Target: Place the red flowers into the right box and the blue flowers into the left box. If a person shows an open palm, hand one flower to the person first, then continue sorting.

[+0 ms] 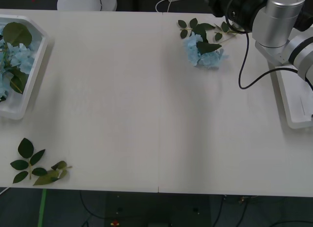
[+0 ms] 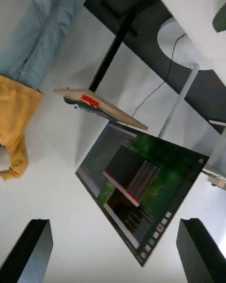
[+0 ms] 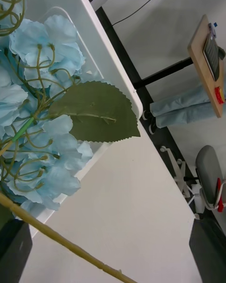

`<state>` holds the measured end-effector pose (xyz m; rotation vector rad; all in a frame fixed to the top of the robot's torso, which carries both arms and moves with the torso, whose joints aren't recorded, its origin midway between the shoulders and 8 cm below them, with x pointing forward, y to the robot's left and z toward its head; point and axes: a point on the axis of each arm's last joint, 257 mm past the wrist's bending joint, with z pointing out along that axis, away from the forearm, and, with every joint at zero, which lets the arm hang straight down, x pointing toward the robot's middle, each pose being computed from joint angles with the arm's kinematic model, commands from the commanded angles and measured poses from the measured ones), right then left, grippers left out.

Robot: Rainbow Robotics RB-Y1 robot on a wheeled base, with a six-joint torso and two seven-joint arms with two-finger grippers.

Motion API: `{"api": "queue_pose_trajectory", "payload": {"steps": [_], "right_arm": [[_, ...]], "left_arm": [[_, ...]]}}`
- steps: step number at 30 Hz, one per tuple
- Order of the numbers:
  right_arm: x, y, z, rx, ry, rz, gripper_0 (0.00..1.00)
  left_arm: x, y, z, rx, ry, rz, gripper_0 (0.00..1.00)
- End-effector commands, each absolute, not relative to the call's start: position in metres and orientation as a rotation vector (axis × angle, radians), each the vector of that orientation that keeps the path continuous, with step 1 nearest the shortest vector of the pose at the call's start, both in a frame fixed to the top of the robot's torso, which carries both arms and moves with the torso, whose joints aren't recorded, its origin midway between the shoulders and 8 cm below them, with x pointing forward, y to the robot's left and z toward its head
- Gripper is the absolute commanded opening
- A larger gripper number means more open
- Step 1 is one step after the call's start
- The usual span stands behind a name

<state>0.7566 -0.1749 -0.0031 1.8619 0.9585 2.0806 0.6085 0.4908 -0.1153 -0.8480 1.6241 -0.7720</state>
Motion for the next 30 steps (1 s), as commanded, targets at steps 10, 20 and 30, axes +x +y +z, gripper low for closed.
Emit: {"api": "queue_pose_trajectory", "payload": {"steps": [10, 20, 30], "right_arm": [[0.765, -0.14, -0.012, 2.146, 0.736, 2.188, 0.87], [0.754, -0.119, -0.059, 2.248, 0.904, 2.075, 0.87], [0.732, -0.097, -0.062, 2.107, 1.398, 1.865, 0.88]], "left_arm": [[0.563, 0.4, -0.074, -0.562, 1.662, -0.877, 1.0], [0.495, 0.304, -0.127, -0.3, 1.825, -0.898, 1.0], [0.476, 0.246, -0.186, 0.206, 2.095, -0.548, 1.0]]}}
